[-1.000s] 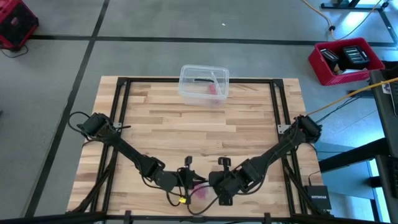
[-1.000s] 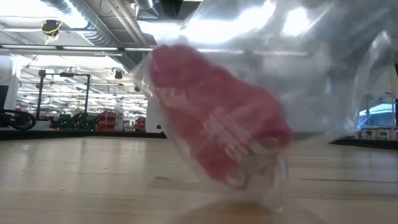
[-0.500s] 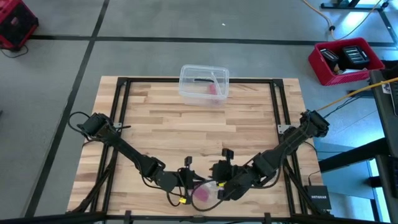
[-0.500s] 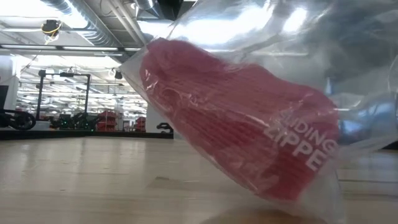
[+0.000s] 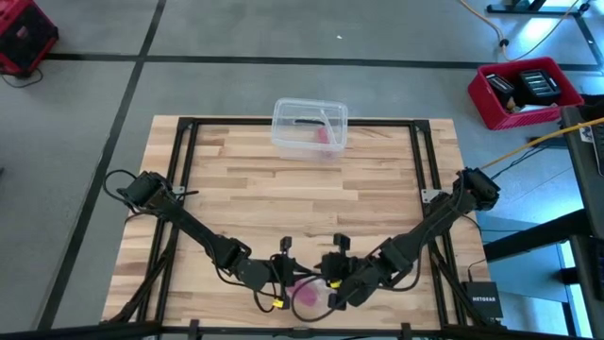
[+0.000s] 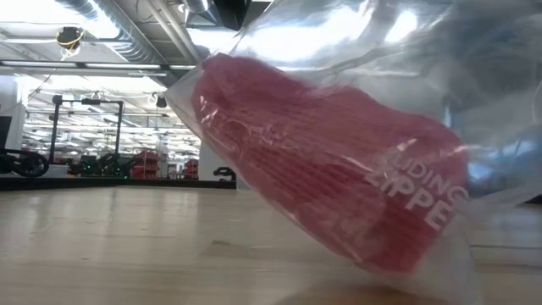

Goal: Roll bandage
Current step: Close the transparent zip bag

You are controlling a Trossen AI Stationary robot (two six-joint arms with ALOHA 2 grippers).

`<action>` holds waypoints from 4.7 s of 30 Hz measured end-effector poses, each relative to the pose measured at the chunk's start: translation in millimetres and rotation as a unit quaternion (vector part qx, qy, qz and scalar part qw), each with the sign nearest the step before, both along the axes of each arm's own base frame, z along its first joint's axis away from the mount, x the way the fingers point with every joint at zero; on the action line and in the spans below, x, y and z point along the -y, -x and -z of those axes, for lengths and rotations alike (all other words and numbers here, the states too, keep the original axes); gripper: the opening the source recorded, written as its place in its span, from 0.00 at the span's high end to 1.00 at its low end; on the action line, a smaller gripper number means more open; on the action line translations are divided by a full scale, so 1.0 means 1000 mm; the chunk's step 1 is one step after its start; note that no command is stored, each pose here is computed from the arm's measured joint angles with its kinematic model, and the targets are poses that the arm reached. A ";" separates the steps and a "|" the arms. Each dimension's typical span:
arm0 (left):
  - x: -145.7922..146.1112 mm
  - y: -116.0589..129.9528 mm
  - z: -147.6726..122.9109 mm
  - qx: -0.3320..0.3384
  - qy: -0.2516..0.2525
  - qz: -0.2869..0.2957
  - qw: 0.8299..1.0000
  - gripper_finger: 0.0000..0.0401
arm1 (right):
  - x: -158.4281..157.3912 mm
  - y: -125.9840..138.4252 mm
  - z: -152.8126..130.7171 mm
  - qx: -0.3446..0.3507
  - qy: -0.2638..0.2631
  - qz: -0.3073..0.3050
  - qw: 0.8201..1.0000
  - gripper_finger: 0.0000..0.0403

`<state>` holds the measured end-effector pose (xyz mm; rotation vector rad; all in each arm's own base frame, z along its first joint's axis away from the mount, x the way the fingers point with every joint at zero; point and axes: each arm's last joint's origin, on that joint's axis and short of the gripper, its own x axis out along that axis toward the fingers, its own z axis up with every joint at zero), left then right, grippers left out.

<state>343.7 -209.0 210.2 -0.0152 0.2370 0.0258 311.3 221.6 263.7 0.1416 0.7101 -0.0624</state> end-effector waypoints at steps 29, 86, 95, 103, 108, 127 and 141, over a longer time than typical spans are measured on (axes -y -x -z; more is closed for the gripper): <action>-0.001 0.000 0.000 0.006 -0.002 -0.024 1.000 1.00 | -0.004 0.012 0.022 -0.023 0.000 -0.006 1.000 0.97; -0.023 -0.019 -0.011 -0.066 0.021 0.050 0.996 0.99 | -0.006 0.010 0.020 -0.012 0.024 -0.049 0.998 0.93; -0.016 -0.018 -0.016 -0.033 0.010 0.045 0.998 1.00 | -0.007 0.015 -0.006 -0.061 0.030 -0.058 0.996 0.89; -0.006 -0.015 -0.027 0.016 0.001 0.061 0.998 1.00 | -0.028 0.046 -0.014 -0.001 0.123 -0.034 0.992 0.86; -0.007 -0.015 -0.028 0.018 -0.001 0.061 0.998 1.00 | -0.041 0.056 -0.009 0.081 0.177 0.002 0.981 0.86; -0.007 -0.017 -0.034 0.046 -0.001 0.062 0.997 1.00 | -0.043 0.047 -0.005 0.084 0.158 -0.013 0.984 0.86; -0.001 -0.013 -0.040 0.069 -0.003 0.067 0.995 1.00 | -0.035 0.055 0.028 0.047 0.146 -0.003 0.988 0.90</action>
